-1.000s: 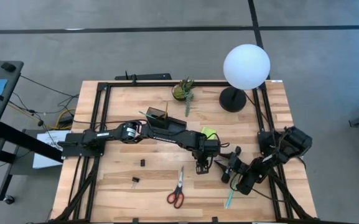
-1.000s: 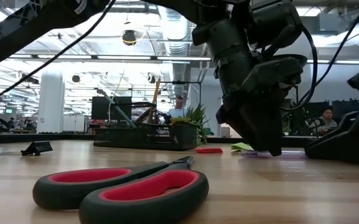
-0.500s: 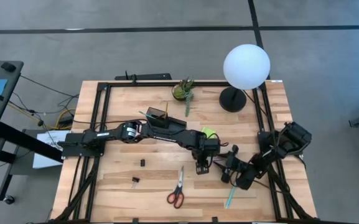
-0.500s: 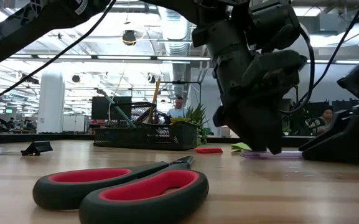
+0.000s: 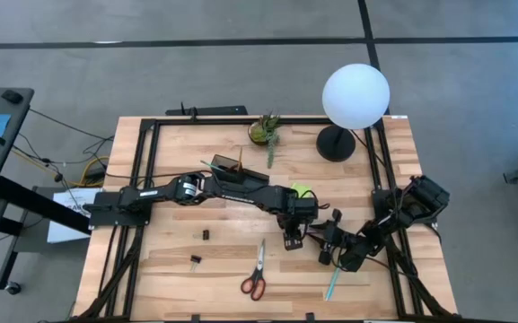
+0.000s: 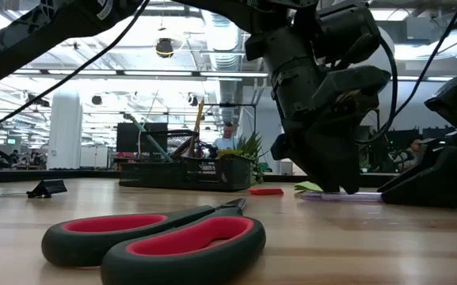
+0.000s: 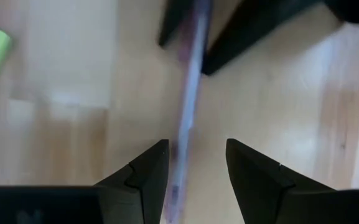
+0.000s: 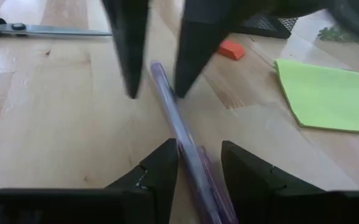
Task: Pick and place office supplies into organizer
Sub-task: Put the violet pen into the black desk organizer
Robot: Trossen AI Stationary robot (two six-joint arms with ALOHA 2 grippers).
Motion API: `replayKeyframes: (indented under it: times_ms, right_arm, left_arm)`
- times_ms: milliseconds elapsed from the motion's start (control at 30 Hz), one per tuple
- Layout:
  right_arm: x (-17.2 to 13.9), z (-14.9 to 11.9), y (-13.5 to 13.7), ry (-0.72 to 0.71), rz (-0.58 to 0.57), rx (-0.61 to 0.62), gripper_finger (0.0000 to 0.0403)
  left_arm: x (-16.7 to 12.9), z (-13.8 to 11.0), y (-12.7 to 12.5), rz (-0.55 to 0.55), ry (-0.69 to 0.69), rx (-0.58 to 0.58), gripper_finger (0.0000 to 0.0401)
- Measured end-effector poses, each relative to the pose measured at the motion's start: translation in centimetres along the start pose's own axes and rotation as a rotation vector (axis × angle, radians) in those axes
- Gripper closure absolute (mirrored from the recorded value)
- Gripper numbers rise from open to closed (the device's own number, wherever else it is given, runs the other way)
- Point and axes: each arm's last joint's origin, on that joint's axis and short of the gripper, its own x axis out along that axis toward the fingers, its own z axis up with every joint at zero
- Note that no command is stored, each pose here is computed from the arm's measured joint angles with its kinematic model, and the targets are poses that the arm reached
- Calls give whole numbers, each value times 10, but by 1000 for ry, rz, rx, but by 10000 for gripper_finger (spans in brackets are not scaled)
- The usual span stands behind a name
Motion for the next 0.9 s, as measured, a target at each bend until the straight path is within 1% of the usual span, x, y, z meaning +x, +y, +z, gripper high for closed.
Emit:
replayKeyframes:
  times_ms: [200, 300, 400, 467, 533, 600, 667, 733, 833, 900]
  right_arm:
    - [0, 1, 1, -1, 11, 1, 290]
    - [0, 1, 1, 2, 15, 3, 304]
    - [0, 1, 1, 5, 21, 4, 325]
    - [0, 1, 1, 6, 21, 7, 339]
    - [0, 1, 1, 6, 19, 10, 348]
    - [0, 0, 2, 5, 17, 11, 353]
    - [0, 1, 2, 5, 16, 14, 355]
    - [1, 1, 3, 2, 14, 39, 358]
    - [2, 3, 4, -4, 6, 131, 367]
    - [3, 5, 7, -13, 15, 200, 370]
  left_arm:
    - [-4, 10, 14, 8, -68, -5, 247]
    - [-10, 14, 17, -1, -84, -9, 247]
    - [-26, 24, 18, -80, -113, -14, 247]
    - [-41, 28, 21, -135, -127, -69, 247]
    - [-60, 30, 27, -178, -130, -157, 247]
    - [-88, 32, 31, -199, -127, -214, 247]
    - [-120, 33, 33, -204, -172, -225, 247]
    - [-151, 32, 33, -167, -230, -229, 247]
    - [-202, 27, 29, -86, -333, -232, 247]
    - [-235, 19, 26, -11, -397, -242, 247]
